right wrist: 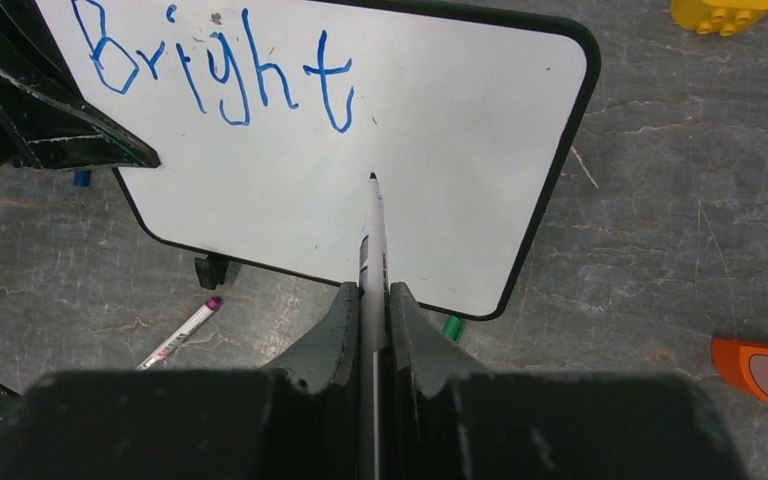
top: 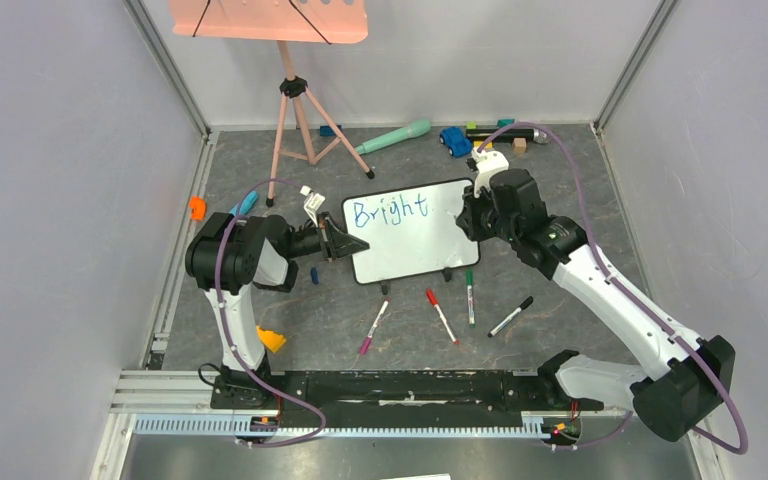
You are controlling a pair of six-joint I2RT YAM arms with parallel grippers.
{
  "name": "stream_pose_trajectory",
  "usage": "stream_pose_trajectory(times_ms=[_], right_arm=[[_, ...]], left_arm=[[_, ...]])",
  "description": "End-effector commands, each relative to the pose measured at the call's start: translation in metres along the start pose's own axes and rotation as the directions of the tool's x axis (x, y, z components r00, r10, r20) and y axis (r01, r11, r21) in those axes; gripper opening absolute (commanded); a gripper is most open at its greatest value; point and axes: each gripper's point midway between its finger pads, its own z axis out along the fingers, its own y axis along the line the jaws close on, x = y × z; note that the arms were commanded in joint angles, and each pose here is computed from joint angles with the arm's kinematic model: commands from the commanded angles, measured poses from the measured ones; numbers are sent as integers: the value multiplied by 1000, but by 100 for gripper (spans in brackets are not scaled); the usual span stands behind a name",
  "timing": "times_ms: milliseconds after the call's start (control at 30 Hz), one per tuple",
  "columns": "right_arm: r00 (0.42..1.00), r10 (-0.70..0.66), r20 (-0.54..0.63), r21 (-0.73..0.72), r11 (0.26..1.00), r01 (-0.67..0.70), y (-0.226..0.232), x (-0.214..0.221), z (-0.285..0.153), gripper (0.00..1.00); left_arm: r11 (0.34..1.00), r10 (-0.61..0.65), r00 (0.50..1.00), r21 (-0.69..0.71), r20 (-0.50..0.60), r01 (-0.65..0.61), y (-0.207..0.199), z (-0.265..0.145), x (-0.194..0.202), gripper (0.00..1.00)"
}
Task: Write a sentence on the whiteboard
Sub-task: Pick up the sentence from the whiteboard.
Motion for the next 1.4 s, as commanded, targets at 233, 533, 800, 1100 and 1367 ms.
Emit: stream_pose_trajectory(times_ms=[233, 533, 800, 1100, 1367], right_arm=[[1000, -14, -12, -77, 997, 13, 14, -1, -4, 0], [994, -103, 31, -58, 993, 105, 37, 8, 4, 0], [994, -102, 37, -7, 995, 102, 30, 7, 18, 0], [996, -78, 41, -2, 997, 78, 30, 9, 19, 0], [996, -57, 69, 65, 996, 53, 17, 10, 17, 0]], left_arm=[[987, 162, 987, 24, -19, -162, 6, -6, 11, 4], [988, 153, 988, -9, 3, -153, 14, -3, 5, 4], [991, 136, 991, -12, 5, -136, 16, -3, 4, 4], [991, 131, 991, -32, 16, -130, 15, -2, 4, 3], [989, 140, 989, -61, 42, -137, 11, 3, -2, 3]])
